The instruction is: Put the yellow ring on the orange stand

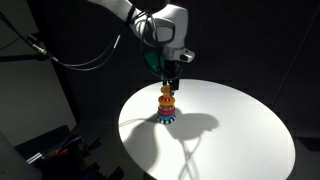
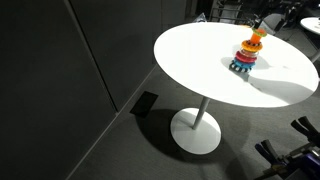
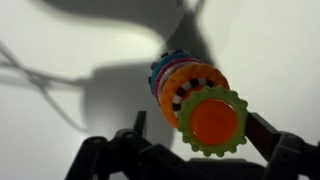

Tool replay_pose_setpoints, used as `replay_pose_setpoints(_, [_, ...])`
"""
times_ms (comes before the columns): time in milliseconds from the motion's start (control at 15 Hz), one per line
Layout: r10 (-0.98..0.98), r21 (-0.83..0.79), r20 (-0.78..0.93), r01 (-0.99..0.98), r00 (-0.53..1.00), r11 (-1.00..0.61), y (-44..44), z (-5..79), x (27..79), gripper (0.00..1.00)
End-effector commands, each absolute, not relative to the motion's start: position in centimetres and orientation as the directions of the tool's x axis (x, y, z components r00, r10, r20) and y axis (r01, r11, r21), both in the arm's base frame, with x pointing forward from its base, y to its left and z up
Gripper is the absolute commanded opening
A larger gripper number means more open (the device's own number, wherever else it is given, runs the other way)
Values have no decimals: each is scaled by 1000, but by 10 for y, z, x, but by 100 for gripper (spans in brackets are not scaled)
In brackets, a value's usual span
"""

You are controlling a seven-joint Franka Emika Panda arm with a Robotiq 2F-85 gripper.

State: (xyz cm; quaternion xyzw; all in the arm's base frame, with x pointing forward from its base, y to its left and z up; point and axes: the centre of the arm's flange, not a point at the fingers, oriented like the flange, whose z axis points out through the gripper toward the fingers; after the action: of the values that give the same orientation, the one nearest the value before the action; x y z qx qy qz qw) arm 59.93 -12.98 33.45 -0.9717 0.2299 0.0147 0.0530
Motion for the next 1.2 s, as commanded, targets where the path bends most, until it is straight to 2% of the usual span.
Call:
replay_pose_setpoints(0, [-440, -69, -67, -444, 895, -893, -128, 335, 595, 100])
replay_pose_setpoints(733, [-454, -75, -87, -460, 887, -885, -131, 326, 601, 100])
replay_pose_setpoints(1133, [-373, -91, -127, -386, 919, -918, -127, 335, 588, 100])
